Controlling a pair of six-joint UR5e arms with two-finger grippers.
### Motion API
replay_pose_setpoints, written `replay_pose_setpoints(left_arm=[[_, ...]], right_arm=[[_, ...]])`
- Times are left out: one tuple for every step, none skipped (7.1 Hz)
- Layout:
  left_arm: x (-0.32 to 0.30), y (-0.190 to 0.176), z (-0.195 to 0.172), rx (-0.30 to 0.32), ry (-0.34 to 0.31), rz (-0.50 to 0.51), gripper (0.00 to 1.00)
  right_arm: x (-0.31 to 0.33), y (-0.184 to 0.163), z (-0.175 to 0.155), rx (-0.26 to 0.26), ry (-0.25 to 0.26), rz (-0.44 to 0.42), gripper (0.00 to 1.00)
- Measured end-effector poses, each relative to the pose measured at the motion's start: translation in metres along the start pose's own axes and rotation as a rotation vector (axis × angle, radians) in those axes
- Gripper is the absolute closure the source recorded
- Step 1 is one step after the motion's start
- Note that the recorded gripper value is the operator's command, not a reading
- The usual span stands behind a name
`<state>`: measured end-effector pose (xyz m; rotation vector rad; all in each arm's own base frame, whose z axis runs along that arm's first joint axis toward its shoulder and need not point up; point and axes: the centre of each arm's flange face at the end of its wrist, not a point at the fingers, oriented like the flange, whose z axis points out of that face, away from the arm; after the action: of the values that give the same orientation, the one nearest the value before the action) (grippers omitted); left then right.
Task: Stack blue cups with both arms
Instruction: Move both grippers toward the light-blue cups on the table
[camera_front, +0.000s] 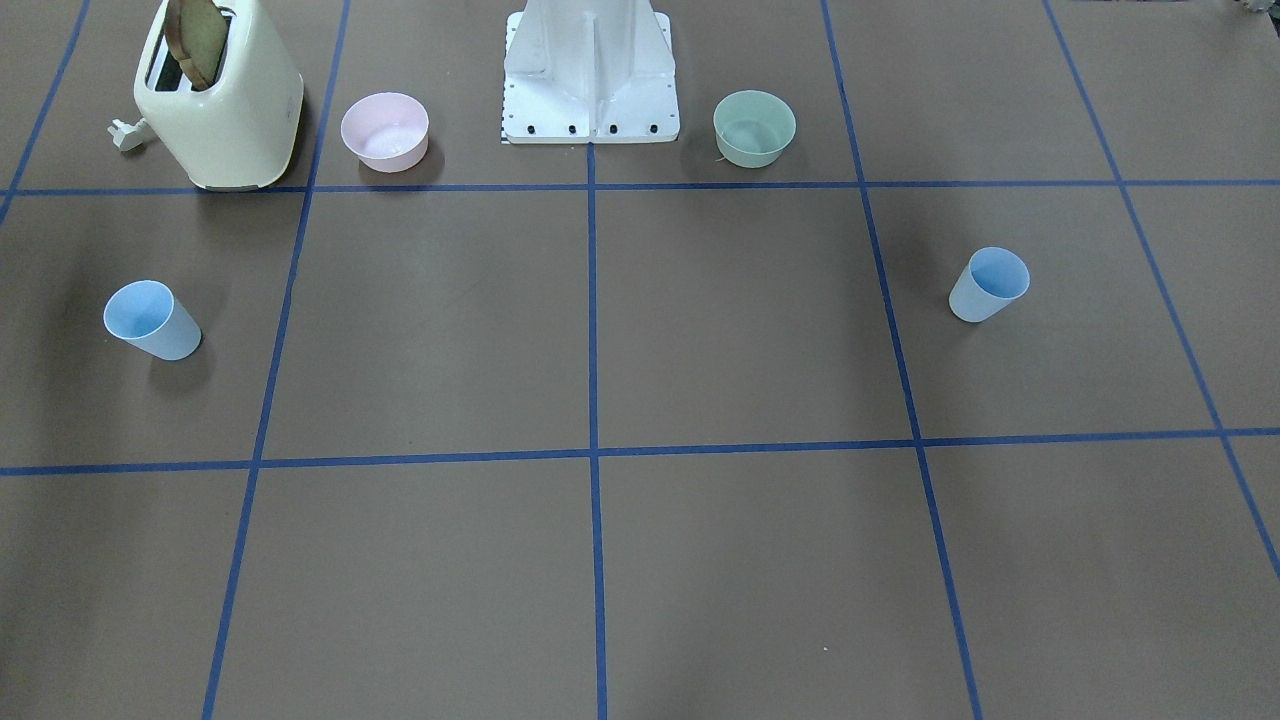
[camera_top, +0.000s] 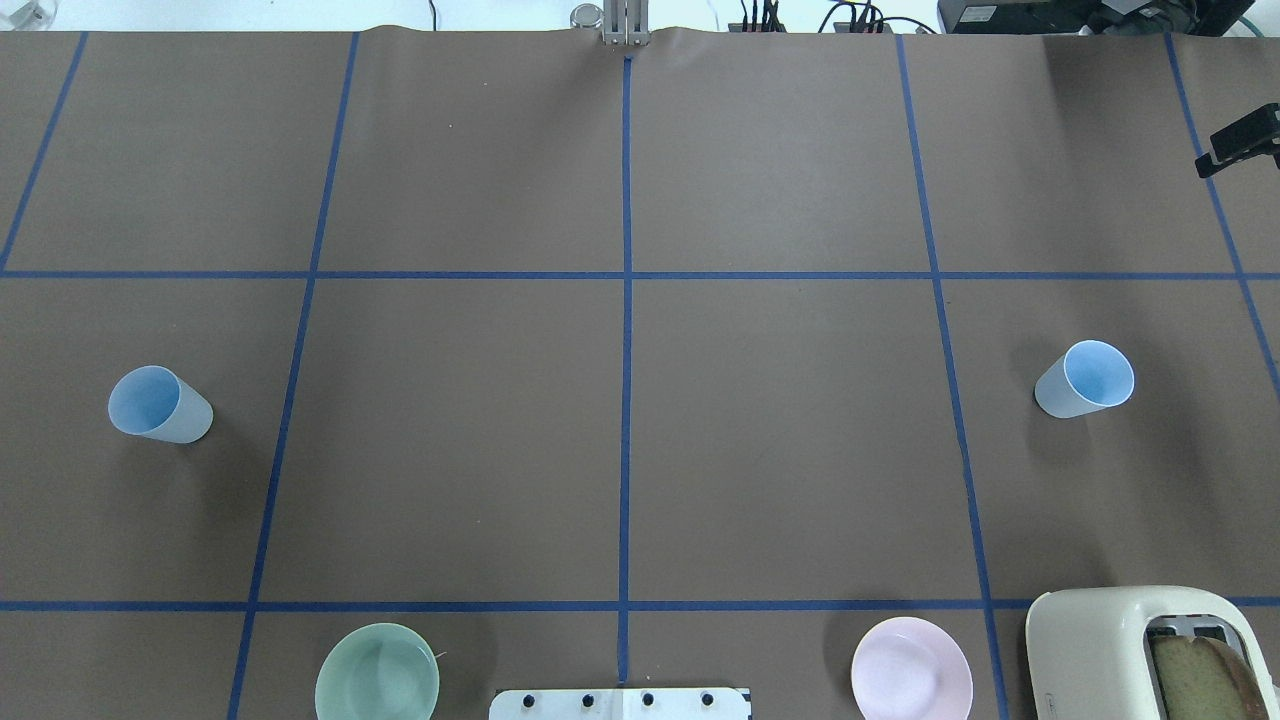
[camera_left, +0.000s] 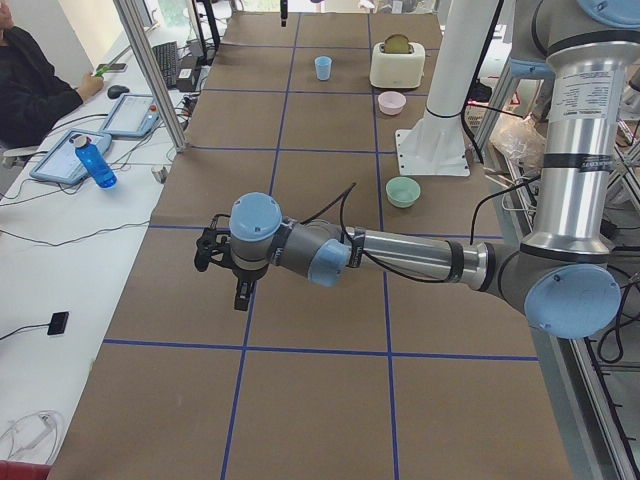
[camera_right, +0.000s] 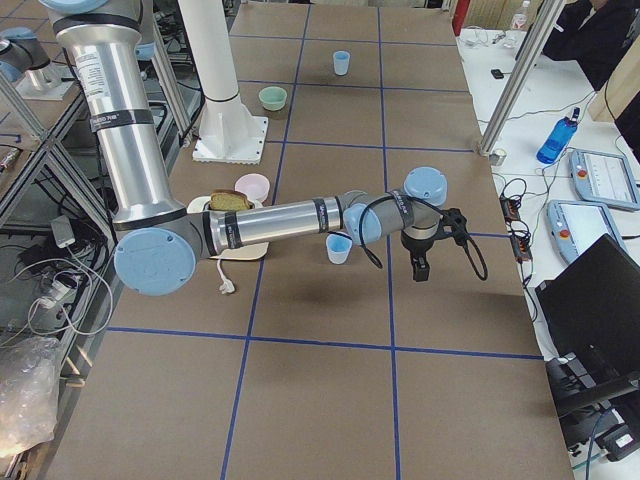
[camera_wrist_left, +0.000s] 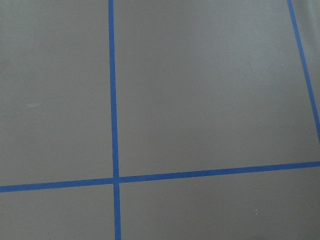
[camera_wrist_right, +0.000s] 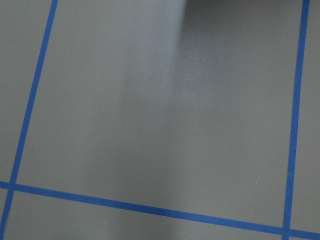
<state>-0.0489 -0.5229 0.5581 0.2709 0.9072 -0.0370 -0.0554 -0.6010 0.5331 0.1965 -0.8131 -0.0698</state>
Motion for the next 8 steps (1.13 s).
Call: replay_pose_setpoints(left_arm=[[0.0,0.0,0.0,0.001,0.0,0.0,0.02],[0.0,0.0,-0.001,0.002,0.0,0.001,0.02],[0.0,0.0,-0.001,0.003,-0.003,0.002,0.02],[0.002,0.0,0.002,0.0,-0.007,-0.007,0.02],[0.012,0.001,0.011,-0.006,-0.001,-0.025,0.02],[0.029,0.008,0.028,-0.01,0.018,-0.044,0.02],[0.048,0.018,0.047,-0.006,0.04,-0.065,0.02],[0.067,0.028,0.065,0.003,0.052,-0.08,0.02]], right_arm=[[0.0,0.0,0.001,-0.001,0.001,0.001,0.0],[0.0,-0.001,0.001,-0.001,0.002,0.001,0.0],[-0.003,-0.005,0.002,0.005,0.015,-0.007,0.0],[-0.008,-0.01,0.003,0.013,0.044,-0.019,0.0],[-0.009,-0.001,0.005,0.011,0.052,-0.021,0.0],[-0.017,0.019,0.005,0.002,0.021,-0.017,0.0],[-0.038,0.043,0.004,0.005,-0.027,0.012,0.0],[-0.064,0.065,0.009,0.021,-0.069,0.067,0.0]])
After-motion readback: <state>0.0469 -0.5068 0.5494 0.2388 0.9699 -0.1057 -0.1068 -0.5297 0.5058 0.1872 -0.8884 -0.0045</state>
